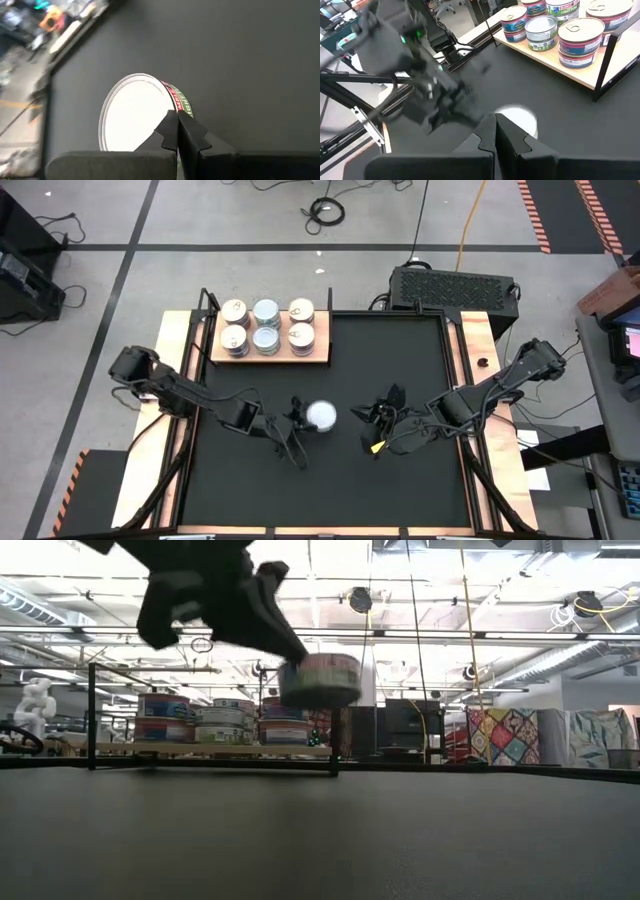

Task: Stack canned seafood by type on shelf
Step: Stack the green tuna can on top of the green tuna can on the shelf, then return to Home Position

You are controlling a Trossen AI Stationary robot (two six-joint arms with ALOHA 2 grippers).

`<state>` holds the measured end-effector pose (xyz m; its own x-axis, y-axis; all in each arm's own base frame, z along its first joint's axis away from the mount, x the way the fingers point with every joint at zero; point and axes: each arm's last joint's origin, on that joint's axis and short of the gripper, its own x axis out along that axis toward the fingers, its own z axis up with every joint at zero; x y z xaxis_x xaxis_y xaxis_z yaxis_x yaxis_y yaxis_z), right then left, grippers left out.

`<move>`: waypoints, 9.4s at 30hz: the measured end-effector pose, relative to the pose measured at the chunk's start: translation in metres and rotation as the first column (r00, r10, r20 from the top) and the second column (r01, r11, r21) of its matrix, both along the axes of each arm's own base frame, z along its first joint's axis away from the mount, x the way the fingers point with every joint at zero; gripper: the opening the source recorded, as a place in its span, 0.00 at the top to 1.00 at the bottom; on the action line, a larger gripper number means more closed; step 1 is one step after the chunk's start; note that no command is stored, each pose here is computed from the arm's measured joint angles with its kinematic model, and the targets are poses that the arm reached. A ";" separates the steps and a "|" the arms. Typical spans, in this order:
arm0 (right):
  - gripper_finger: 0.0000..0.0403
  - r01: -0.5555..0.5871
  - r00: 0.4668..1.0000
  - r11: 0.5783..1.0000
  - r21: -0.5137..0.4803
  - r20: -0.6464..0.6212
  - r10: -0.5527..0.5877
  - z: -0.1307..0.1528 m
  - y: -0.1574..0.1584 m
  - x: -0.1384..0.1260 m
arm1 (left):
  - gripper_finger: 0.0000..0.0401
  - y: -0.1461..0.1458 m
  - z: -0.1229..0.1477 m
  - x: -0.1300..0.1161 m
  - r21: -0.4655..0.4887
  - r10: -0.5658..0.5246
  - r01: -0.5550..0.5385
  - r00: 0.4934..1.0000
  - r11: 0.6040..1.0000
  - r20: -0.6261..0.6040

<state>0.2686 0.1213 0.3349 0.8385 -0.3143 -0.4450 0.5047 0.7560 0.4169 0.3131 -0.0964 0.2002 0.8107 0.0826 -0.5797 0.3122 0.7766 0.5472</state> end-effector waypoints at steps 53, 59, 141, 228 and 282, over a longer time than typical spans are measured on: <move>1.00 0.107 0.994 0.993 -0.044 0.001 -0.107 0.001 -0.032 0.013 | 1.00 0.179 0.029 -0.117 0.114 0.625 -0.621 0.780 0.775 0.003; 1.00 0.112 0.994 0.993 -0.047 0.000 -0.112 0.001 -0.034 0.014 | 1.00 0.182 0.029 -0.117 0.085 0.609 -0.606 0.793 0.791 -0.007; 1.00 -0.262 0.932 0.960 -0.100 0.232 0.279 0.023 -0.102 0.062 | 0.91 0.102 0.158 -0.119 -0.708 0.374 0.277 0.694 0.649 0.615; 1.00 -0.312 0.922 0.920 -0.236 0.158 0.353 -0.170 -0.119 -0.110 | 0.96 0.111 -0.032 -0.215 -0.904 0.782 -0.071 0.534 0.421 0.322; 1.00 -0.311 0.923 0.921 -0.234 0.159 0.351 -0.170 -0.119 -0.110 | 0.96 0.111 -0.033 -0.215 -0.787 0.705 -0.155 0.570 0.598 0.423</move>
<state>0.1590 0.0022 0.1647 0.9731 -0.0690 -0.2199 0.1355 0.9432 0.3034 0.0982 0.0143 0.1673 0.9169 0.3987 0.0172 -0.3841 0.8935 -0.2326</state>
